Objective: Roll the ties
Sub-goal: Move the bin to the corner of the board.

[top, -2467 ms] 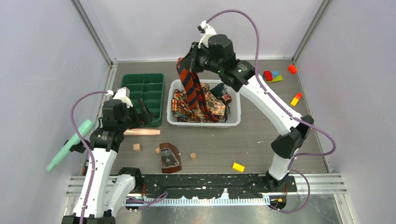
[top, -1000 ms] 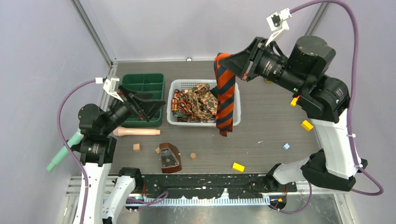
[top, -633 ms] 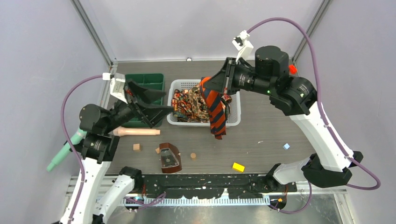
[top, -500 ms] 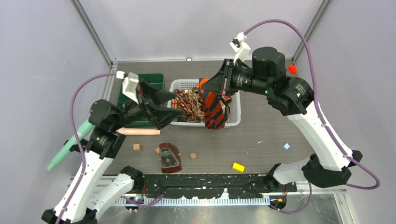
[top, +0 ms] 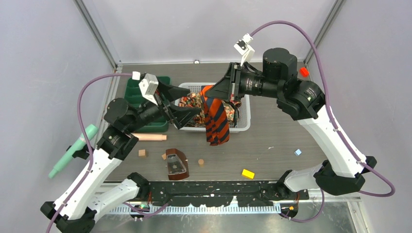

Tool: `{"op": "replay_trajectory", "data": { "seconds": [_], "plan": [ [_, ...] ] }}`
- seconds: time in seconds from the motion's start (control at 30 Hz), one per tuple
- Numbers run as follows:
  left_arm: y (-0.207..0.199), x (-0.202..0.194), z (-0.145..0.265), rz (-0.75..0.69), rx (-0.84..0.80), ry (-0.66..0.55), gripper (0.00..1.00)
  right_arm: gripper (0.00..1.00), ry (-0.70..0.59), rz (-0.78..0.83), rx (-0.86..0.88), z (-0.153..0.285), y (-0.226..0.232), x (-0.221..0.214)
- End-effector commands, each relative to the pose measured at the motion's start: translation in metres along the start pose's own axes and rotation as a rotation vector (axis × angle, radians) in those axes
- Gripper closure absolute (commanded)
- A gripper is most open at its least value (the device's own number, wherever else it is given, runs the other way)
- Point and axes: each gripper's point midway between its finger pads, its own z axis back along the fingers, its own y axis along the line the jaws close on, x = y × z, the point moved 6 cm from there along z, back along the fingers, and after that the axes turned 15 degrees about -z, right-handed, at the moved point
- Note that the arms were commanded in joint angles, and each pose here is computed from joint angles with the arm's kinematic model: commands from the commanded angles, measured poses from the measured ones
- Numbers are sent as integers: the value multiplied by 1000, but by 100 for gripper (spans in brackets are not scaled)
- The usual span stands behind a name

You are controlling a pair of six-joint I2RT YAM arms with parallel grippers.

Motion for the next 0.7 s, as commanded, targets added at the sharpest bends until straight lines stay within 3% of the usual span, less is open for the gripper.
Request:
{"op": "replay_trajectory", "data": {
  "seconds": [0.0,0.27,0.67],
  "plan": [
    [-3,36,-3,-95,-22,-118,0,100,29,24,85,-1,13,-1],
    [-14,45,-14,-74,-168,-171,0,100,74,32,98,-10,10,-3],
    [-14,34,-28,-44,-224,-162,0,100,113,29,153,-19,14,-3]
  ]
}}
